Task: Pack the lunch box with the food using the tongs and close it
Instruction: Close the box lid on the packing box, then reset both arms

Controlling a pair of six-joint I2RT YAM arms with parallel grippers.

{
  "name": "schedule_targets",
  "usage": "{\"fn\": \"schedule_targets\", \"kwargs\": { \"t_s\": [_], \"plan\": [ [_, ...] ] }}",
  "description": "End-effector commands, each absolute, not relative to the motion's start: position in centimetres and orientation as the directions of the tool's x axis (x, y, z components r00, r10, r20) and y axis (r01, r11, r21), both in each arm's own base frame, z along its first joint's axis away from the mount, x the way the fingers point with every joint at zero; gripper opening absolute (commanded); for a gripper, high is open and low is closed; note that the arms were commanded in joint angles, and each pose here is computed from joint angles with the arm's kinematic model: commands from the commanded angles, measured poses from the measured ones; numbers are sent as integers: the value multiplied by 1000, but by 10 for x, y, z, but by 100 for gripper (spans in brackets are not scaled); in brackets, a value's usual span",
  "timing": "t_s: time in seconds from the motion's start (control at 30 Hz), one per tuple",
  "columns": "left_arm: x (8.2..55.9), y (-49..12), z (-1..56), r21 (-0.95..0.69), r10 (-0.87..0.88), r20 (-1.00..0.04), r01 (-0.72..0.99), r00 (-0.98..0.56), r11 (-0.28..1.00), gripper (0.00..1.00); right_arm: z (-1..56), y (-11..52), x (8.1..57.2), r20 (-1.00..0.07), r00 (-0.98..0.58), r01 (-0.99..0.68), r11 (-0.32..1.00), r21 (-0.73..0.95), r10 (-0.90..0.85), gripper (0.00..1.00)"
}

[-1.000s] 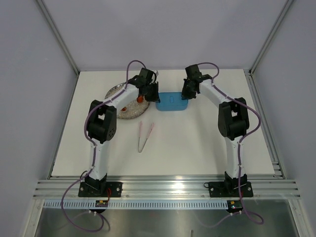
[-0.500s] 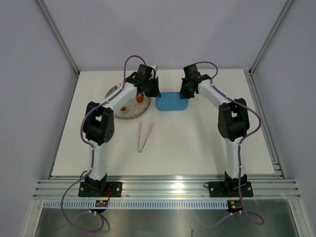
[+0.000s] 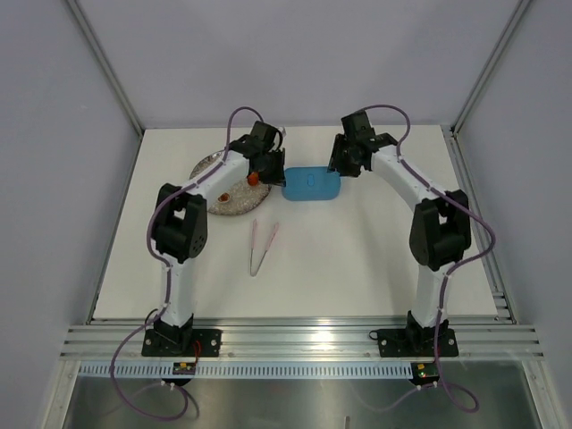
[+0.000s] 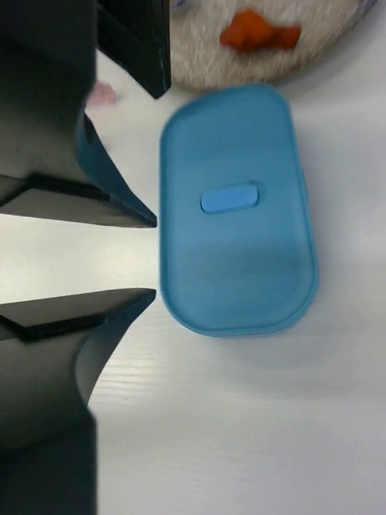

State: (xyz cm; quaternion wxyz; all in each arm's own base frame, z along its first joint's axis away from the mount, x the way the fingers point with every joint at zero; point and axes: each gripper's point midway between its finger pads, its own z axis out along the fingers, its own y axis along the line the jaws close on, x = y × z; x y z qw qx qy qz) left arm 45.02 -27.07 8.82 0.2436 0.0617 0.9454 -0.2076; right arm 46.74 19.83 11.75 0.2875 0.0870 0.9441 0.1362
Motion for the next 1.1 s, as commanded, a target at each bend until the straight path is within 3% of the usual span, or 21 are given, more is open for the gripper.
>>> {"fn": "schedule_targets", "kwargs": {
  "t_s": [0.0,0.03,0.07,0.13,0.17,0.33,0.37,0.47,0.73,0.9,1.07],
  "plan": [
    [443,-265,207,-347,5,-678,326,-735,879,0,242,177,459,-718,-626,69,939,337,303,55],
    [438,-260,219,-338,1,-696,330,-718,881,0,249,169,455,-731,-607,88,941,327,311,72],
    [434,-257,230,-334,-3,-712,336,-702,881,0,247,161,448,-735,-601,115,944,308,313,82],
    [418,-248,268,-324,-22,-766,357,-642,876,3,263,136,435,-770,-546,191,944,270,331,97],
    [410,-242,267,-316,-19,-766,352,-642,881,9,255,127,426,-768,-551,222,944,243,327,99],
    [366,-203,314,-270,-58,-851,339,-522,901,46,257,80,382,-798,-503,364,919,153,332,99],
    [360,-197,315,-266,-61,-854,333,-516,905,64,245,74,373,-789,-524,376,918,124,321,99],
    [334,-181,311,-252,-64,-870,329,-488,910,77,232,59,346,-781,-538,404,910,91,317,100],
    [289,-145,236,-231,-69,-842,240,-535,943,87,196,40,289,-758,-556,422,902,96,341,99],
    [273,-136,216,-274,-129,-823,188,-553,943,99,183,34,271,-751,-557,432,896,104,356,99],
    [268,-122,202,-241,-129,-810,124,-571,963,99,173,31,261,-737,-568,445,890,101,367,100]
  ]
}}
